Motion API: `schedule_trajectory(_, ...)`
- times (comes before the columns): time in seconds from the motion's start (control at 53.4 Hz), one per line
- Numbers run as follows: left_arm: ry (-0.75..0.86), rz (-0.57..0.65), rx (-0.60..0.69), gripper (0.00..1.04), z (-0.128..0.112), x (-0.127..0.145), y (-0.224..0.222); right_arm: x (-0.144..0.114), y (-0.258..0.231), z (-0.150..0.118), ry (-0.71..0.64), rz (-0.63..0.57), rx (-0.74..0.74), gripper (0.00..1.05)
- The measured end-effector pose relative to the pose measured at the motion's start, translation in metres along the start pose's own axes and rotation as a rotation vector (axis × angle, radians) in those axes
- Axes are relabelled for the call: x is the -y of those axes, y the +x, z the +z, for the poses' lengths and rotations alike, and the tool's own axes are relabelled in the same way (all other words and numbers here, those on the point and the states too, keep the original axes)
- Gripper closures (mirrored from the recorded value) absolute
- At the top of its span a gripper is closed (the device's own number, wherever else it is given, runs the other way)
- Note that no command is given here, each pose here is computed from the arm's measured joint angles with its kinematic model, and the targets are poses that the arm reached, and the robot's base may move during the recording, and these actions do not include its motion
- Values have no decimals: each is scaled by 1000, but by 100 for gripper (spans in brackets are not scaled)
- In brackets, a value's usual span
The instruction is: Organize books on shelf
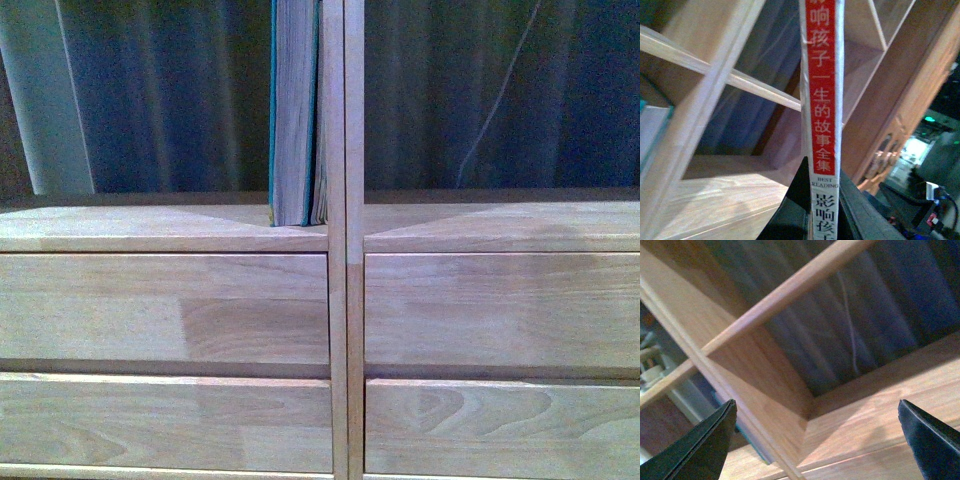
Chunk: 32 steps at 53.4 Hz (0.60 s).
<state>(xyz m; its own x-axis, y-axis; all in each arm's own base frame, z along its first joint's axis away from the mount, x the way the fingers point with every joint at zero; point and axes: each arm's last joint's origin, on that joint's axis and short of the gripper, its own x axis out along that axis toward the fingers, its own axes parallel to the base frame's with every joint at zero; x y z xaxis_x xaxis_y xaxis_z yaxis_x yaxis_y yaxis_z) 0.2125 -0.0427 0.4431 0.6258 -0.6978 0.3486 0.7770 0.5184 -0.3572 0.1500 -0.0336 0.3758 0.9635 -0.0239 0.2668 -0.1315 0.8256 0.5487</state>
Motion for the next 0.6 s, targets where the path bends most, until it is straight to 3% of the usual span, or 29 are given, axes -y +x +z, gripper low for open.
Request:
schedule_trajectory(0.168, 236, 213, 22, 98, -6, -16, -21, 28, -3, -18, 1, -98, -27, 7)
schedule_trajectory(0.356, 491, 439, 7, 98, -7, -40, -39, 41, -5, -37, 30, -127, -72, 7)
schedule_trajectory(0.599, 713, 570, -98, 98, -13, -73, -44, 38, -4, -44, 49, -116, -86, 7)
